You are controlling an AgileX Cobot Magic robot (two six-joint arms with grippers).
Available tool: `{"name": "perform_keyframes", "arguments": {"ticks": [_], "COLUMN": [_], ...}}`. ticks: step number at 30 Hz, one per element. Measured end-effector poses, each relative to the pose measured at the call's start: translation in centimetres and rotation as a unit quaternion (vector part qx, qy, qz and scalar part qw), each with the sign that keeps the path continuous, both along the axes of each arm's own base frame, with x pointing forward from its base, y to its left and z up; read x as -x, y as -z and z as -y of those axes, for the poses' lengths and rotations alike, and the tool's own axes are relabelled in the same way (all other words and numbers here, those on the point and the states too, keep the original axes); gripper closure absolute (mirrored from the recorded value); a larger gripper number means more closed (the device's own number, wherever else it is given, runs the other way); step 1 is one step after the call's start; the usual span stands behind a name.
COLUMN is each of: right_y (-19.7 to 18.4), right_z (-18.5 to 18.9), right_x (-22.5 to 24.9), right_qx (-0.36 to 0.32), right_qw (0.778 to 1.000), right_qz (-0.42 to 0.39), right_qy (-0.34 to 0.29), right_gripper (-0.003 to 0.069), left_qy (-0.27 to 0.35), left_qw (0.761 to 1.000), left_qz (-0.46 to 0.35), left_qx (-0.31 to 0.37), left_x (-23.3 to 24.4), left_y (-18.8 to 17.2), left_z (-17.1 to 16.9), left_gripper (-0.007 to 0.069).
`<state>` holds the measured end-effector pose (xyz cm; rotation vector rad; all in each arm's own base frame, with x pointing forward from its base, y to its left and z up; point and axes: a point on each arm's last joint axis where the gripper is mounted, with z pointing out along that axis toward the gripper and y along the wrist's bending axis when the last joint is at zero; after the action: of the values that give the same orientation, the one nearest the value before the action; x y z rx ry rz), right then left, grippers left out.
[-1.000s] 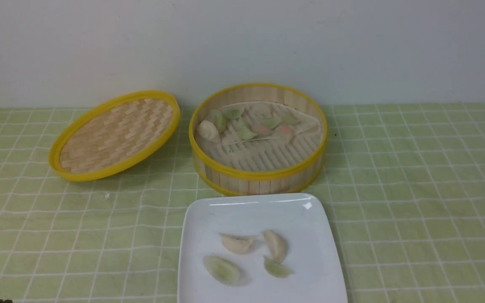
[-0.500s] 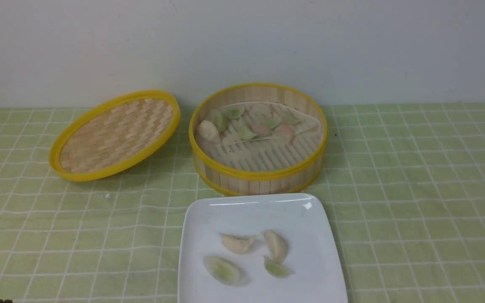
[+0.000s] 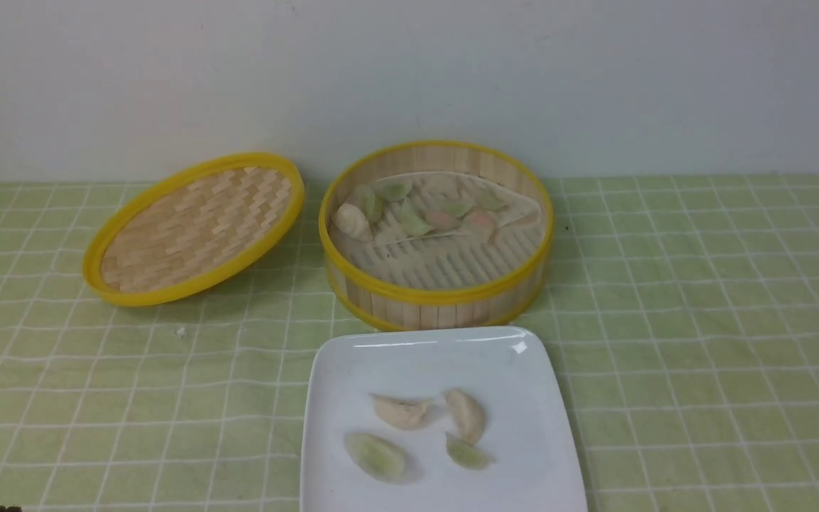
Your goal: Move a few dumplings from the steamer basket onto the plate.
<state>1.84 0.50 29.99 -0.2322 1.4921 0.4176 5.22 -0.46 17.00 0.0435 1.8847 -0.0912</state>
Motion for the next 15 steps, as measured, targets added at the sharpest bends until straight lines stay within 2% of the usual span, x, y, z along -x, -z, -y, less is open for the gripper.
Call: {"name": "perform_keyframes", "arguments": {"ticks": [1,7,11,15], "right_y": [1.4,7.8,11.9,12.0], "right_z": [-0.1,0.3,0.7,0.8], "right_x": [-0.6,-2.6,-3.3,-3.5], "right_qx": [0.011,0.041,0.049,0.044], "right_qw": [0.999,0.978,0.962,0.965], "right_qz": [-0.02,-0.117,-0.17,-0.143], "right_qy": [0.04,0.165,0.206,0.215], "right_gripper": [0.0673,0.0673,0.0673,0.0673], "left_qy": [0.0,0.0,0.0,0.0], "left_qw": [1.0,1.0,1.0,1.0], "left_qz": [0.0,0.0,0.0,0.0], "left_qx": [0.0,0.0,0.0,0.0], "left_x": [0.0,0.0,0.0,0.0], "left_y": [0.0,0.0,0.0,0.0], "left_z": [0.0,0.0,0.0,0.0], "left_gripper": [0.0631,0.0631,0.0631,0.0631]}}
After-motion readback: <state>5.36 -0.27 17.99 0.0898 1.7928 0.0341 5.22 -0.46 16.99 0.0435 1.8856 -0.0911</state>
